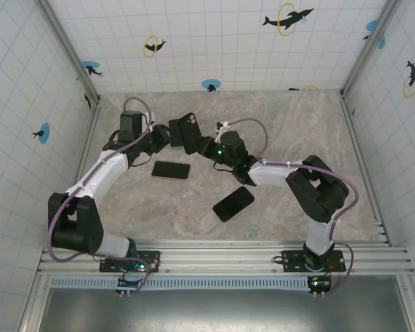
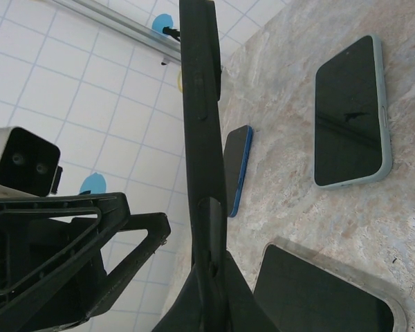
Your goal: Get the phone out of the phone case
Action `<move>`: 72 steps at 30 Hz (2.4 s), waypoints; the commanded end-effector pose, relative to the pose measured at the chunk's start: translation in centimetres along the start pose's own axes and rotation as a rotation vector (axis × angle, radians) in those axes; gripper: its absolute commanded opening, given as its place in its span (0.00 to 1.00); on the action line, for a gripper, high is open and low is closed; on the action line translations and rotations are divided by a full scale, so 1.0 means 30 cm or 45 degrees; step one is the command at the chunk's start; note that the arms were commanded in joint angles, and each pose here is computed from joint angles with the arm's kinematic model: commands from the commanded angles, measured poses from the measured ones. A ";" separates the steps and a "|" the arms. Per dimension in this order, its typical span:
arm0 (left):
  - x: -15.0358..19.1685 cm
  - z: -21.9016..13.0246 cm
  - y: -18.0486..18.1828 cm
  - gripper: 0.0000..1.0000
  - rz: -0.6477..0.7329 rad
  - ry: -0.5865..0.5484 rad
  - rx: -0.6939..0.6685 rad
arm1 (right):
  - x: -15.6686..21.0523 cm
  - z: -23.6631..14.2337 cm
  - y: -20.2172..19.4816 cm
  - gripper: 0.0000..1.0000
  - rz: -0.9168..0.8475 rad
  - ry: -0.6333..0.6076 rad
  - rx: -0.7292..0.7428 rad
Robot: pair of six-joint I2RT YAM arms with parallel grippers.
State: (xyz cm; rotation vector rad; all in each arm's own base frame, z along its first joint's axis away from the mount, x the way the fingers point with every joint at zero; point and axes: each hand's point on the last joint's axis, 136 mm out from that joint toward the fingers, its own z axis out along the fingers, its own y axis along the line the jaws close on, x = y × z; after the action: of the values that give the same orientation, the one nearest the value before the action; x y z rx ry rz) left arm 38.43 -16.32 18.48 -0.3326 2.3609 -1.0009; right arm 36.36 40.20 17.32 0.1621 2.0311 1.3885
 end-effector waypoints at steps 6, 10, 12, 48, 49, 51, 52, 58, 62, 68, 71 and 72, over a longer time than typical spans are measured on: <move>-0.008 0.077 -0.039 0.40 0.025 0.008 -0.020 | -0.054 -0.005 0.073 0.00 -0.015 -0.052 -0.073; -0.004 0.107 -0.052 0.32 0.039 0.029 -0.020 | -0.063 -0.012 0.085 0.00 -0.013 -0.059 -0.086; -0.001 0.120 -0.055 0.26 0.049 0.044 -0.027 | -0.065 -0.014 0.087 0.00 -0.010 -0.061 -0.093; -0.257 0.075 0.468 0.00 0.538 0.098 -0.824 | -0.098 -0.132 -0.032 0.72 -0.089 -0.048 0.038; -0.265 0.079 0.493 0.00 0.548 0.103 -0.832 | -0.104 -0.140 -0.035 0.73 -0.090 -0.053 0.041; -0.287 0.083 0.529 0.00 0.580 0.104 -0.862 | -0.112 -0.155 -0.047 0.73 -0.088 -0.063 0.054; -0.299 0.086 0.548 0.00 0.589 0.106 -0.871 | -0.117 -0.163 -0.055 0.73 -0.087 -0.068 0.062; -0.355 0.098 0.650 0.00 0.583 0.108 -0.905 | -0.133 -0.191 -0.073 0.73 -0.084 -0.087 0.084; -0.377 0.136 0.676 0.00 0.614 0.131 -0.888 | -0.138 -0.193 -0.079 0.73 -0.078 -0.091 0.088; -0.390 0.173 0.727 0.00 0.644 0.165 -0.929 | -0.141 -0.190 -0.083 0.73 -0.071 -0.090 0.088; -0.395 0.189 0.736 0.00 0.641 0.162 -0.927 | -0.143 -0.194 -0.090 0.73 -0.066 -0.092 0.093; -0.396 0.193 0.740 0.00 0.639 0.164 -0.928 | -0.145 -0.194 -0.094 0.73 -0.063 -0.094 0.095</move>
State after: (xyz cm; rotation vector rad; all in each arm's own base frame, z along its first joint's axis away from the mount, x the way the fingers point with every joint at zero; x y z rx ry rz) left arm 50.00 0.39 3.43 0.0374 2.6796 0.0601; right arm 37.12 33.26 17.46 0.1808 2.0346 1.2653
